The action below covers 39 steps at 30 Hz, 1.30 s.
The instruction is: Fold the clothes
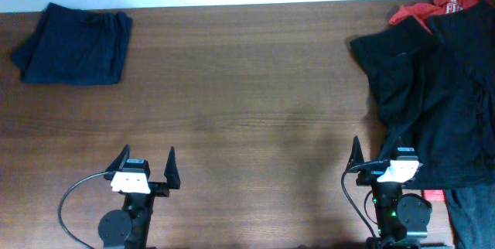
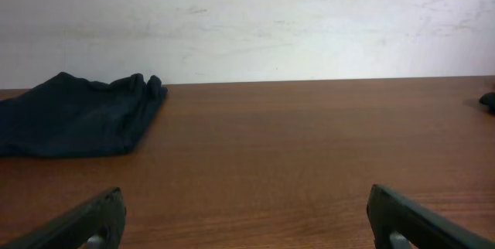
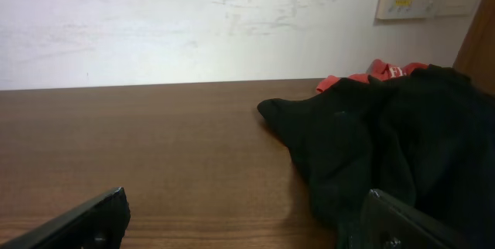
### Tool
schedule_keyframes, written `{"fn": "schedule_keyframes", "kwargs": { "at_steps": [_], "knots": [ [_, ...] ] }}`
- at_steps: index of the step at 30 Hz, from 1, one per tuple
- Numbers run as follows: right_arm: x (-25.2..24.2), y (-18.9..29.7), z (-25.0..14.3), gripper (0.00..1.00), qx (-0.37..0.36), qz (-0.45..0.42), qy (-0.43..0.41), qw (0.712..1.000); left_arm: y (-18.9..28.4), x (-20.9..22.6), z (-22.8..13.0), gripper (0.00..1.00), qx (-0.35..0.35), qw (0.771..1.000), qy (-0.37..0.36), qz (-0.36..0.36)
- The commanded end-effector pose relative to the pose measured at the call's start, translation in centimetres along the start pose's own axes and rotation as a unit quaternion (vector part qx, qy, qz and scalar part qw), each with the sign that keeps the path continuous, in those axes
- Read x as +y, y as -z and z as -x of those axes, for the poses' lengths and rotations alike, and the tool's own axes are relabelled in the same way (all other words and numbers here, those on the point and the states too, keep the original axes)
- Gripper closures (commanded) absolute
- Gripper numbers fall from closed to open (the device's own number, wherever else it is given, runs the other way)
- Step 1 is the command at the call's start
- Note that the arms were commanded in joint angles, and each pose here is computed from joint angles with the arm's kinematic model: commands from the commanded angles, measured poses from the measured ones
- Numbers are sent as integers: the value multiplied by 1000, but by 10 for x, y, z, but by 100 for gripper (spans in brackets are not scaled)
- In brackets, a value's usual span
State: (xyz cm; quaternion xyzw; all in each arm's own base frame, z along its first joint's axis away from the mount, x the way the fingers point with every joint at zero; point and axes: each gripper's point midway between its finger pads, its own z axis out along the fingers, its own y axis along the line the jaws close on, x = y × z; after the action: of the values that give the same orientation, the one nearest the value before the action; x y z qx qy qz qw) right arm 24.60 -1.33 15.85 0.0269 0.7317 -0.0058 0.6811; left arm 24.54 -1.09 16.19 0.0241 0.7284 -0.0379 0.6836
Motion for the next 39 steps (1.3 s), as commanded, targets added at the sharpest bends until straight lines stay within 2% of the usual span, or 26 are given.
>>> {"fn": "schedule_keyframes", "kwargs": {
  "at_steps": [1, 6, 10, 11, 13, 14, 16, 18, 20, 23, 24, 28, 31, 35, 39],
  "knots": [
    [2, 0, -2, 1, 2, 8, 0, 1000, 0, 0, -2, 1, 1, 1000, 5, 0],
    [2, 0, -2, 1, 1, 8, 0, 1000, 0, 0, -2, 1, 1, 1000, 5, 0],
    [17, 1, 0, 1, -1, 50, -21, 999, 0, 0, -2, 1, 1, 1000, 5, 0],
    [36, 4, 3, 1, -5, 105, -22, 994, 0, 0, -2, 1, 1, 1000, 5, 0],
    [77, 18, 11, 1, 0, 231, -93, 969, 0, 0, -2, 1, 1, 1000, 5, 0],
    [87, 24, 11, 1, 15, 263, -138, 955, 0, 0, -2, 1, 1, 1000, 5, 0],
    [88, 25, 15, 1, 34, 266, -225, 936, 0, 0, -2, 1, 1, 1000, 5, 0],
    [96, 30, 16, 1, 68, 288, -319, 901, 0, 0, -2, 1, 1, 1000, 5, 0],
    [114, 44, 2, 1, 124, 334, -336, 872, 0, 0, -2, 1, 1, 1000, 5, 0],
    [112, 42, 3, 1, 128, 325, -358, 866, 0, 0, -2, 1, 1, 1000, 5, 0],
    [118, 48, 16, 1, 109, 357, -342, 862, 0, 0, -2, 1, 1, 1000, 5, 0],
    [124, 74, 94, 2, -21, 418, -271, 867, 0, 0, -2, 1, 1, 1000, 5, 0],
    [122, 90, 143, 2, -68, 411, -220, 882, 0, 0, -2, 1, 1, 1000, 5, 0],
    [121, 90, 200, 1, -63, 382, -156, 909, 0, 0, -2, 1, 1, 1000, 5, 0],
    [96, 39, 229, 1, 14, 275, -120, 954, 0, 0, -2, 1, 1, 1000, 5, 0]
  ]
}}
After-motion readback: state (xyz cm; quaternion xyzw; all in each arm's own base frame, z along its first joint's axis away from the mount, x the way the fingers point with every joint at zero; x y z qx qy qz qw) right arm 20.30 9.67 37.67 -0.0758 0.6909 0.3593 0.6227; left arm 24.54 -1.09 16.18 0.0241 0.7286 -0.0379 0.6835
